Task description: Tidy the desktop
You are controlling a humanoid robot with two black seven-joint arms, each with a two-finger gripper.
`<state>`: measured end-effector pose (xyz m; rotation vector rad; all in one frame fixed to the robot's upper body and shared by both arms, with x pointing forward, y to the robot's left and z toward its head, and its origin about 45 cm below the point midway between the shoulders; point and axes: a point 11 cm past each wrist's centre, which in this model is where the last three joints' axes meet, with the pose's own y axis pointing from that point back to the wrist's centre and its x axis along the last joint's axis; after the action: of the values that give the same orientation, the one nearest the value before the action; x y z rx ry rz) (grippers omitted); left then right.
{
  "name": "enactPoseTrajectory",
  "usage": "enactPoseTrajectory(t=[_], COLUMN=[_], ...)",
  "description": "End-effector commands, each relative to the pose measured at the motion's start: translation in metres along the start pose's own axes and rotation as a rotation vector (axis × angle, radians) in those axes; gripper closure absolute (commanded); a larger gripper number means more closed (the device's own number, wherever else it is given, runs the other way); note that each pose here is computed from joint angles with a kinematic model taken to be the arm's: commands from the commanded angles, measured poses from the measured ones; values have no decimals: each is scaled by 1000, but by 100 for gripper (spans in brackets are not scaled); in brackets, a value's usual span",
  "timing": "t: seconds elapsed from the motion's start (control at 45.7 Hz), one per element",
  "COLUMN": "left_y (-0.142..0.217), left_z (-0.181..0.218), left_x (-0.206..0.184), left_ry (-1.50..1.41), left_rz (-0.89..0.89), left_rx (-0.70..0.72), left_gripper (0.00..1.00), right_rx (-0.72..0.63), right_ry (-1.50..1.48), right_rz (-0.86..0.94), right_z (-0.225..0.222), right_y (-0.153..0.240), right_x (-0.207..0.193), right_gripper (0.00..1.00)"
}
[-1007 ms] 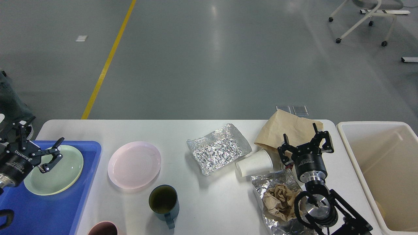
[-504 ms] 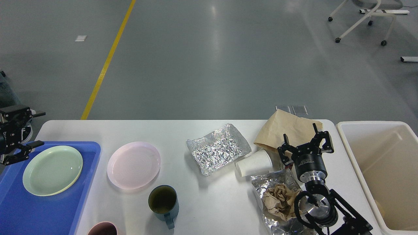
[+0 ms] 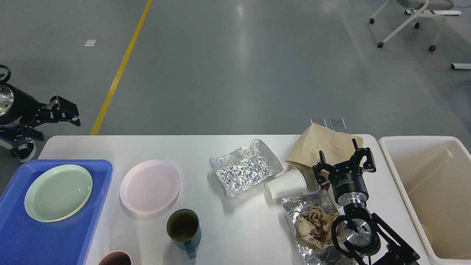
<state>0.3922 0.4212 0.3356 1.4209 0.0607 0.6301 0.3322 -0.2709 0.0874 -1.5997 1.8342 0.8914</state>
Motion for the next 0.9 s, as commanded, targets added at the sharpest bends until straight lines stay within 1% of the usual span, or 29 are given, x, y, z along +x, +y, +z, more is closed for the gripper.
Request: enactPoseTrajectory(t=[0.0,0.088,0.153,0.263,0.394,0.547,0.701,0.876], left_y=[40,61,84,122,148,177,173,165], left_z=[62,98,125,153,158,167,169,166], left_x=[-15,-34,-52,-76,-100,-129,-132,-124], left_ry=[-181,-267,-321,-294,-267,-250,-267,-254], left_rz=[-38,-90,-103,-76,-64,-69,-96,-94], left_rx=[54,62,60,24,52,26,37,50], left_gripper=[3,3,3,3,3,3,3,3], right_rx=[0,0,0,0,0,0,0,0], right_ry=[0,2,2,0,0,2,0,0], right_rz=[1,1,1,1,1,1,1,1], right_z=[0,0,0,0,0,0,0,0], right_y=[0,0,0,0,0,0,0,0], right_x=[0,0,0,0,0,0,0,0], right_gripper=[0,0,0,0,0,0,0,0])
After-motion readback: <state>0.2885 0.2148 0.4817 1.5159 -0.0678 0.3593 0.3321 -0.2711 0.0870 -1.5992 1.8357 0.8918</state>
